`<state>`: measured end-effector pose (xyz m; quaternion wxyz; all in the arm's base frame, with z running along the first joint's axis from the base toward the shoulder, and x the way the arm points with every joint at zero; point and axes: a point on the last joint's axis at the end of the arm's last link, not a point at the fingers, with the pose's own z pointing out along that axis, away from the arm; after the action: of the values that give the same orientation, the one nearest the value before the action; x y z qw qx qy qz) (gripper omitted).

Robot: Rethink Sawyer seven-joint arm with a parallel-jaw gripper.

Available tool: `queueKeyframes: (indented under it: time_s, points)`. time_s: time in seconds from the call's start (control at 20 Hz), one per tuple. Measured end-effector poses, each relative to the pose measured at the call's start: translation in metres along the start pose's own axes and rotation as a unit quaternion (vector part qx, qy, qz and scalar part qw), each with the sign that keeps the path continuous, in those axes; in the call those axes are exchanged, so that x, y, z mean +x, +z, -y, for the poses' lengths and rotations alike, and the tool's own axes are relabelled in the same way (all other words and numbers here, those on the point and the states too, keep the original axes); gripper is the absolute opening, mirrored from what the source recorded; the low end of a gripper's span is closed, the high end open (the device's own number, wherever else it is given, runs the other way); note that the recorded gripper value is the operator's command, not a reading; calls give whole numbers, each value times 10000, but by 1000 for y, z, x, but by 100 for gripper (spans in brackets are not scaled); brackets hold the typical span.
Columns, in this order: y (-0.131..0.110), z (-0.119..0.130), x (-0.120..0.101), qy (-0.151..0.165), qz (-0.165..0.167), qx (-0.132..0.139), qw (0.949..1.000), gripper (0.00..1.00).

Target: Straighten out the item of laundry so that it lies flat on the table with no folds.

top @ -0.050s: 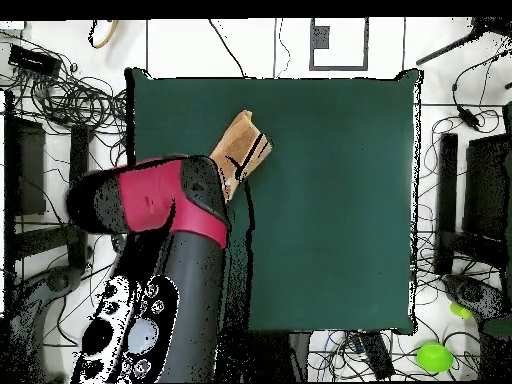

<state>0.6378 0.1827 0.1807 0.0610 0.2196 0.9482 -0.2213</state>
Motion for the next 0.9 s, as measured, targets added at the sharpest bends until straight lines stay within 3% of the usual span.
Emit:
queueKeyframes:
  time_s: [0.05,0.1,0.25,0.4,0.45,0.65,0.9]
  points:
    - [3,8,-2,4,19,10,10000,0]
    - [14,39,-10,20,92,51,9999,0]
    - [26,76,-21,19,155,90,9998,0]
    - [45,136,-38,-3,192,104,9998,0]
    - [55,168,-47,-5,176,72,9998,0]
    - [104,278,-75,152,-3,-265,9995,0]
    - [170,371,-85,305,-223,-705,9968,0]
